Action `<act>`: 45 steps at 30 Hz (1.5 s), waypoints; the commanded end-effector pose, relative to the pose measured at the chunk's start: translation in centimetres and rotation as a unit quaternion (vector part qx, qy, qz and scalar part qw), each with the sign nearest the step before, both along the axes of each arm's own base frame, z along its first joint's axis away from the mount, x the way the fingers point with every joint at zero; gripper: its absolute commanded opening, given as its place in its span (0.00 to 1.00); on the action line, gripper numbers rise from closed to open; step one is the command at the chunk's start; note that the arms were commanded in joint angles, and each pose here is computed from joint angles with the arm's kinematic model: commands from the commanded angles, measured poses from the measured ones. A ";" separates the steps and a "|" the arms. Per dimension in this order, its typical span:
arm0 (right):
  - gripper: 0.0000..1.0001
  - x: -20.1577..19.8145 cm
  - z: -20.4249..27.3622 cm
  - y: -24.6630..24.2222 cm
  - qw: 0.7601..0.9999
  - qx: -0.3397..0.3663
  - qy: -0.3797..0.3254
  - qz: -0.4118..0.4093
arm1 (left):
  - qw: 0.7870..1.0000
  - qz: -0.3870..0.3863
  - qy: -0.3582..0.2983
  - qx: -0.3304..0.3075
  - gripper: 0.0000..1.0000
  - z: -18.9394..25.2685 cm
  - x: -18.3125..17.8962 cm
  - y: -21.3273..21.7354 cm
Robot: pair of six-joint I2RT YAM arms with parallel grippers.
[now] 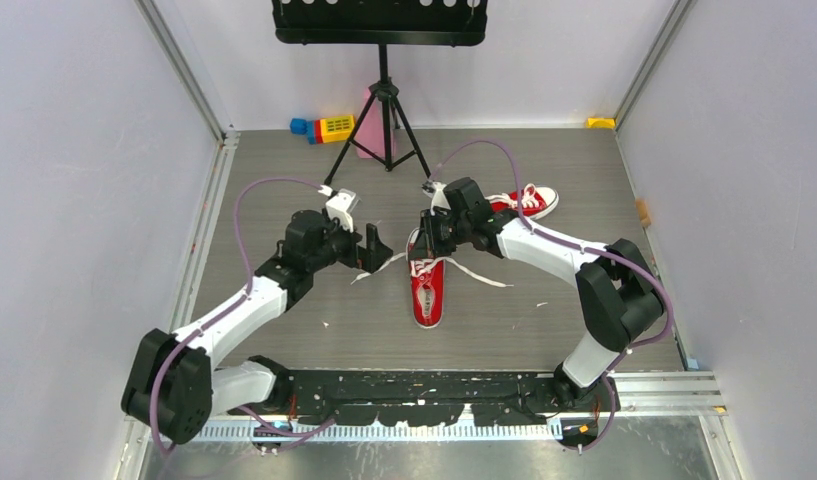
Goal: Tie the shoes
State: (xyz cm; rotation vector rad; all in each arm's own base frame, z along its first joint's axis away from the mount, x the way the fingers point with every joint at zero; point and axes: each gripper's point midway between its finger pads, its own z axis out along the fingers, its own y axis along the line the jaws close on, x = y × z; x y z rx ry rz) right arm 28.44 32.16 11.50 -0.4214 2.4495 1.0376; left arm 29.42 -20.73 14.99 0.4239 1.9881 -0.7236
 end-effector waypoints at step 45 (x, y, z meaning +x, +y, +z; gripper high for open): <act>0.00 2.1 1.8 0.4 0.999 0.034 0.008 0.017 | 0.979 -0.191 -0.075 -0.016 0.87 0.7 -1.2 -6.6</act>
